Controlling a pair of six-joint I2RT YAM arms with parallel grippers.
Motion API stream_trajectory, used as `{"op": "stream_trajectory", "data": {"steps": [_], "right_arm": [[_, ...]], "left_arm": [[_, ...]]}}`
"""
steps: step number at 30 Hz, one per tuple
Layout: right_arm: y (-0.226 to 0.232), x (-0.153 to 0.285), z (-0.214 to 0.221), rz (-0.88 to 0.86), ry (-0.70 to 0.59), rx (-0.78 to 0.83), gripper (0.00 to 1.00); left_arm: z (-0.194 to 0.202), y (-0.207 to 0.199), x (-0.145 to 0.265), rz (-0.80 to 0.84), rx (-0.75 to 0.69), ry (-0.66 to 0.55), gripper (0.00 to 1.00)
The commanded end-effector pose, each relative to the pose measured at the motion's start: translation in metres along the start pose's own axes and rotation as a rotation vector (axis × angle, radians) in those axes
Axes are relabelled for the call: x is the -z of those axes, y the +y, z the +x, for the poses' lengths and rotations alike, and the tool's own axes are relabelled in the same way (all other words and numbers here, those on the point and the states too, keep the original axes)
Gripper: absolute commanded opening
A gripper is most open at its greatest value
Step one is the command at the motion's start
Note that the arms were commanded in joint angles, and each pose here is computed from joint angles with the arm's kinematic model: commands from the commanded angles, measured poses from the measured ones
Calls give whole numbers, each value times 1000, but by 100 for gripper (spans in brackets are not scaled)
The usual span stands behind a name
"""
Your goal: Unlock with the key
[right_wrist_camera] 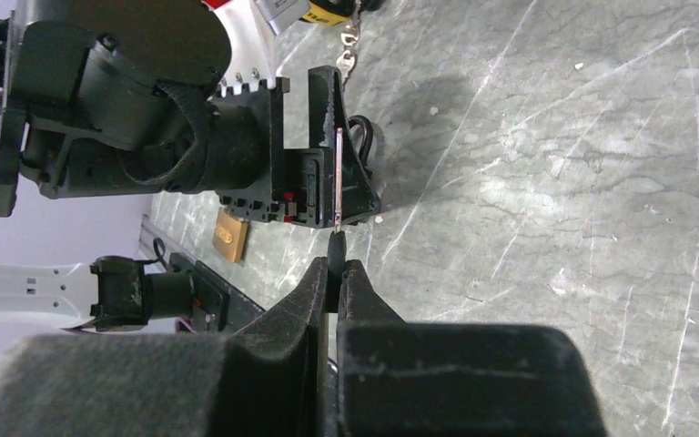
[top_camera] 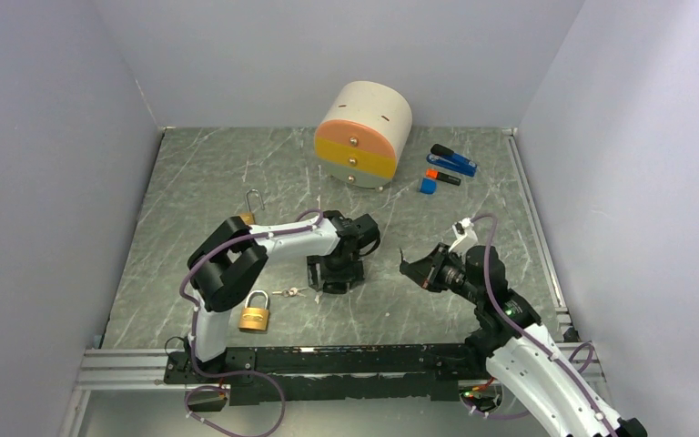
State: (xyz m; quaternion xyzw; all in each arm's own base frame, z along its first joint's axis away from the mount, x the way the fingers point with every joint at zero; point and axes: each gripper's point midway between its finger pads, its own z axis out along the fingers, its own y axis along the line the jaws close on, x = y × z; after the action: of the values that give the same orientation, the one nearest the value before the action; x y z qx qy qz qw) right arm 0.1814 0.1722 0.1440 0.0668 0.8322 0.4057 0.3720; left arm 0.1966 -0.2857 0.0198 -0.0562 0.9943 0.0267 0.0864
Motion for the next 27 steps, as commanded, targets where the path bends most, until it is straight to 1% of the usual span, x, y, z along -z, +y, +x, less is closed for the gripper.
{"op": "stream_trajectory", "data": {"steps": [1,2,3,4,8,11,14,18,19,21,22,24,26,27], "right_arm": [[6,4,-3,-25,-17,4,0],[5,4,-2,-25,-15,2,0],[4,4,-1,-24,-14,-1,0],[4,4,0,-26,-12,-4,0],[3,4,2,-31,-7,-5,0],[4,3,4,-39,2,-3,0],[5,3,7,-50,15,-1,0],[20,8,1,-97,11,29,0],[23,10,-1,-110,11,42,0],[29,12,0,-134,22,69,0],[31,14,1,-149,32,80,0],[39,19,5,-191,60,109,0],[49,26,12,-254,90,147,0],[54,30,14,-286,101,165,0]], "left_arm": [[-7,-6,6,9,48,-38,85],[-8,-9,6,23,42,-37,80],[-7,-11,5,30,37,-35,78],[-7,-12,5,36,32,-33,70],[-7,-13,5,31,22,-27,51],[-8,-14,9,44,30,-30,34],[-7,-23,18,114,46,-13,24],[-8,-55,51,363,96,62,15],[-6,-62,63,439,116,110,12],[-12,-76,87,583,155,131,5],[-13,-76,96,616,176,144,3],[-17,-79,119,692,212,176,3],[-21,-82,147,773,252,176,3],[-21,-83,153,809,271,183,3]]}}
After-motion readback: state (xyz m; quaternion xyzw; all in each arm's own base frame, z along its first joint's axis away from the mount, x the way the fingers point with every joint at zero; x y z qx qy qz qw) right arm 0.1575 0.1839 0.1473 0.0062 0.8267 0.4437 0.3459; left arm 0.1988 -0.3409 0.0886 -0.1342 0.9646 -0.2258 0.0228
